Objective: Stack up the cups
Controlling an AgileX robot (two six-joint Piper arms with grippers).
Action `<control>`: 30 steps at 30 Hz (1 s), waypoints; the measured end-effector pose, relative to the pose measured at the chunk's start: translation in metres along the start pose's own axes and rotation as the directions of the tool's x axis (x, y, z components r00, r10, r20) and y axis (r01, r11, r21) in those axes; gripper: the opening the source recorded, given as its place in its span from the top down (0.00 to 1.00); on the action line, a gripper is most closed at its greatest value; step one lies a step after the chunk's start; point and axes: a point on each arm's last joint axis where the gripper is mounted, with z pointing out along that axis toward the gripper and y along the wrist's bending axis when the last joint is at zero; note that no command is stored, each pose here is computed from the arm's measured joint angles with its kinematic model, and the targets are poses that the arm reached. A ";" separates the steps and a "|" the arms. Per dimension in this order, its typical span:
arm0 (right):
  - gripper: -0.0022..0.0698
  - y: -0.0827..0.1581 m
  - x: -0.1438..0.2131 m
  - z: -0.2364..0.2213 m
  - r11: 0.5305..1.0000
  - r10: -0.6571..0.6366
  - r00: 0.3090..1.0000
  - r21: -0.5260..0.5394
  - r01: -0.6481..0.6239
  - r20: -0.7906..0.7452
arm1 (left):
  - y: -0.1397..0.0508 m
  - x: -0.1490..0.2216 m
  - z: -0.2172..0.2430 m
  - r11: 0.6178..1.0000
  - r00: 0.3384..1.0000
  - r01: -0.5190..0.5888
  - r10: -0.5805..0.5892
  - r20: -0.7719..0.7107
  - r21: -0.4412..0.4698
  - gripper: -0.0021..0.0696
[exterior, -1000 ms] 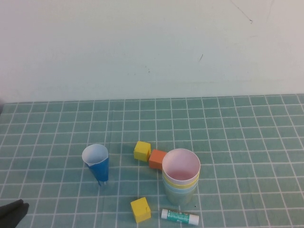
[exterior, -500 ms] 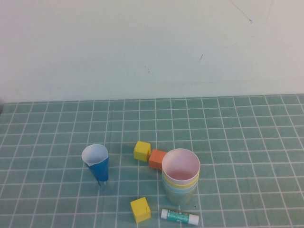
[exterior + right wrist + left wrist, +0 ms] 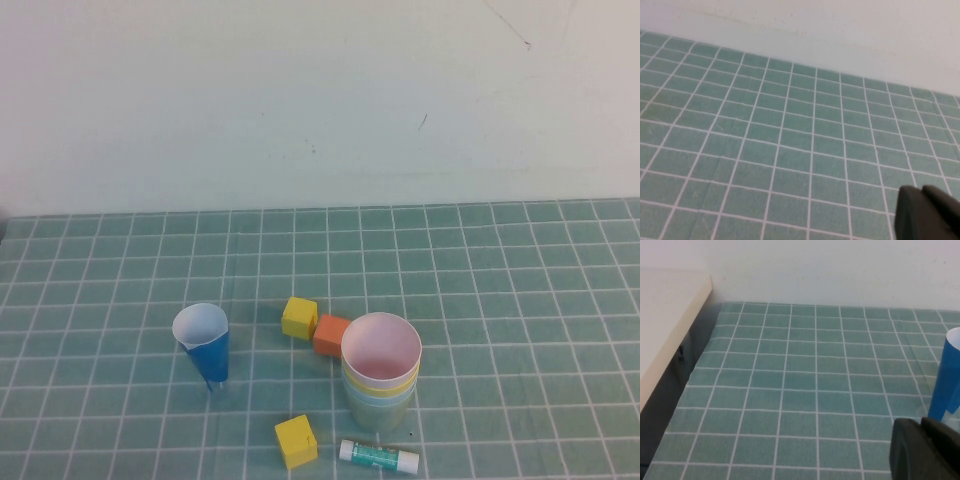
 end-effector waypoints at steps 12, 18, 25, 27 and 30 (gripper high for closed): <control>0.97 0.000 0.000 0.000 1.000 0.000 1.000 0.000 0.000 0.000 | -0.001 0.000 0.000 0.998 0.999 -0.053 0.053 -0.006 0.021 0.97; 0.97 0.000 0.000 0.000 1.000 -0.002 1.000 0.001 0.002 0.000 | -0.001 0.000 0.000 0.998 0.999 -0.053 0.053 -0.006 0.021 0.97; 0.97 0.000 0.000 0.000 1.000 -0.002 1.000 0.001 0.002 0.000 | -0.001 0.000 0.000 0.998 0.998 -0.055 0.055 -0.006 0.021 0.97; 0.97 0.000 0.000 0.000 1.000 -0.002 1.000 0.001 0.002 0.000 | -0.001 0.000 0.000 0.998 0.998 -0.055 0.055 -0.006 0.021 0.97; 0.97 0.000 0.000 0.000 1.000 -0.002 1.000 0.001 0.002 0.000 | -0.001 0.000 0.000 0.998 0.998 -0.055 0.055 -0.006 0.021 0.97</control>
